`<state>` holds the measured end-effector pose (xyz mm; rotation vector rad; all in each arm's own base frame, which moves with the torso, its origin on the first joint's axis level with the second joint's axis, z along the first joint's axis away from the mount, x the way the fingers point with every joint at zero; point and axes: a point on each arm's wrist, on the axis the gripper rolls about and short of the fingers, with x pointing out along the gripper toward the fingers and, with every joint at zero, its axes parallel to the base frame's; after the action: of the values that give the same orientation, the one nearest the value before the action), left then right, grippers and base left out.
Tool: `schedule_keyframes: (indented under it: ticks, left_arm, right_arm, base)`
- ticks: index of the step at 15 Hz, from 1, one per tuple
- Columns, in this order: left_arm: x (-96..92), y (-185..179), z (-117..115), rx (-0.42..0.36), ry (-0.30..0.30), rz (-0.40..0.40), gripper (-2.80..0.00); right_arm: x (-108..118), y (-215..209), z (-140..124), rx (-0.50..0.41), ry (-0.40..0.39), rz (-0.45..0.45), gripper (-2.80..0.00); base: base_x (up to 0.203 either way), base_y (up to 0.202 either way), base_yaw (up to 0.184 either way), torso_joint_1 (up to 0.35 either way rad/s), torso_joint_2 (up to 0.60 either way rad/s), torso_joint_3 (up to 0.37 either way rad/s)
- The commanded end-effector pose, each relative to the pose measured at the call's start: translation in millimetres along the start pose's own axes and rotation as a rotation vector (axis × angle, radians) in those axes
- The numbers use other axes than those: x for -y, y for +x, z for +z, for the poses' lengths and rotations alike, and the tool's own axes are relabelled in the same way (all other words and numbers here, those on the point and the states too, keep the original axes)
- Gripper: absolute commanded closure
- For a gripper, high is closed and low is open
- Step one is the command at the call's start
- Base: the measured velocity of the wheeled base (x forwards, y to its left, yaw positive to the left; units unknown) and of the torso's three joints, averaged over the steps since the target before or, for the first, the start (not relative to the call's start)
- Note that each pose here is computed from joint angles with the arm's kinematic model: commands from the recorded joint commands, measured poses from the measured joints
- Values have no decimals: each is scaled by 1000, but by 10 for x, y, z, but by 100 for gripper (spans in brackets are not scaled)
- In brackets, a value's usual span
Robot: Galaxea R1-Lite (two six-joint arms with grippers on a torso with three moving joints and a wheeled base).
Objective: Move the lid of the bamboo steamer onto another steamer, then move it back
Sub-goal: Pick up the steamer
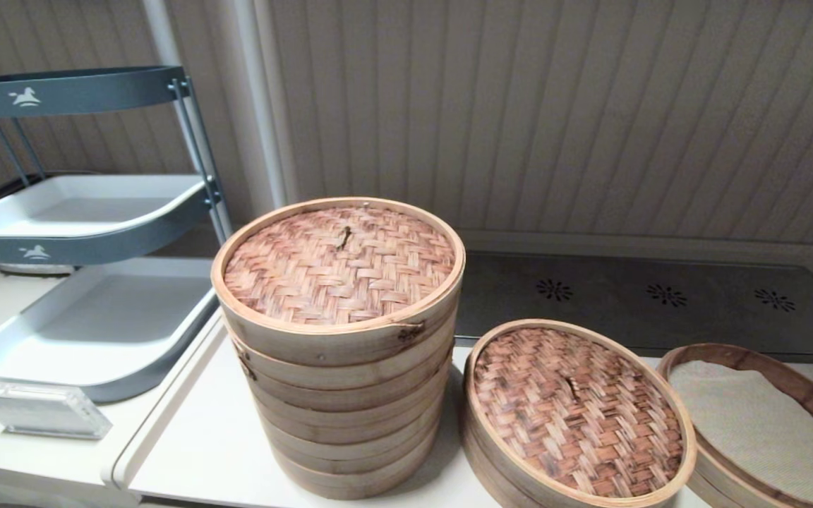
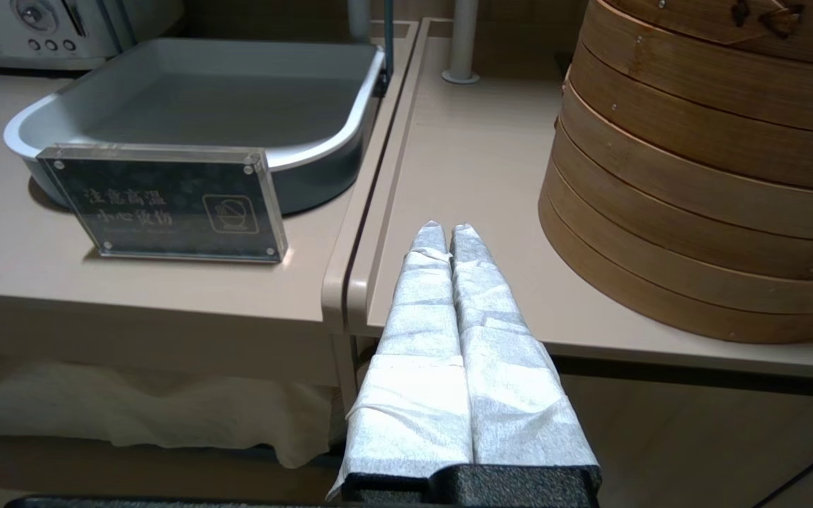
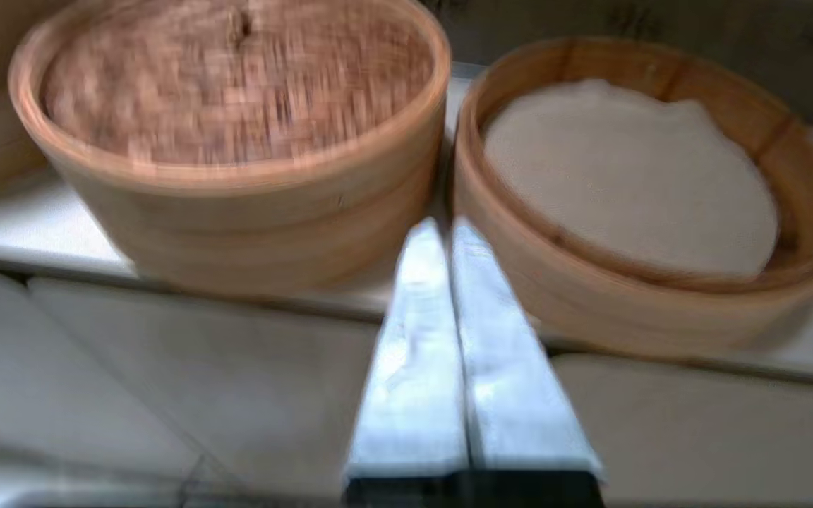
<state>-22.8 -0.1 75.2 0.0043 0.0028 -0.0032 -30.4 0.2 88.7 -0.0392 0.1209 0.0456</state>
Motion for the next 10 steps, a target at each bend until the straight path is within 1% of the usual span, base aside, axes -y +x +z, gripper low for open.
schedule_keyframes:
  ticks: [1,5,6,7,9,10]
  left_arm:
    - [0,3,-7,-3,0,0,0]
    - [0,3,-9,-5,0,0,0]
    - [0,3,-9,-5,0,0,0]
    - [0,3,-9,-5,0,0,0]
    - [0,3,-7,-3,0,0,0]
    - [0,3,-7,-3,0,0,0]
  right_arm:
    - [7,-16,213,-4,-1,3,0]
    - [27,60,695,-59,4,26,0]
    - [32,83,826,-58,8,29,0]
    - [36,126,965,-61,19,43,0]
    - [41,305,1270,-100,52,91,0]
    - [40,345,1386,-96,67,115,0]
  base:
    - [0,0,0,0,0,0]
    - [0,0,0,0,0,0]
    - [0,0,0,0,0,0]
    - [0,0,0,0,0,0]
    - [0,0,0,0,0,0]
    - [0,0,0,0,0,0]
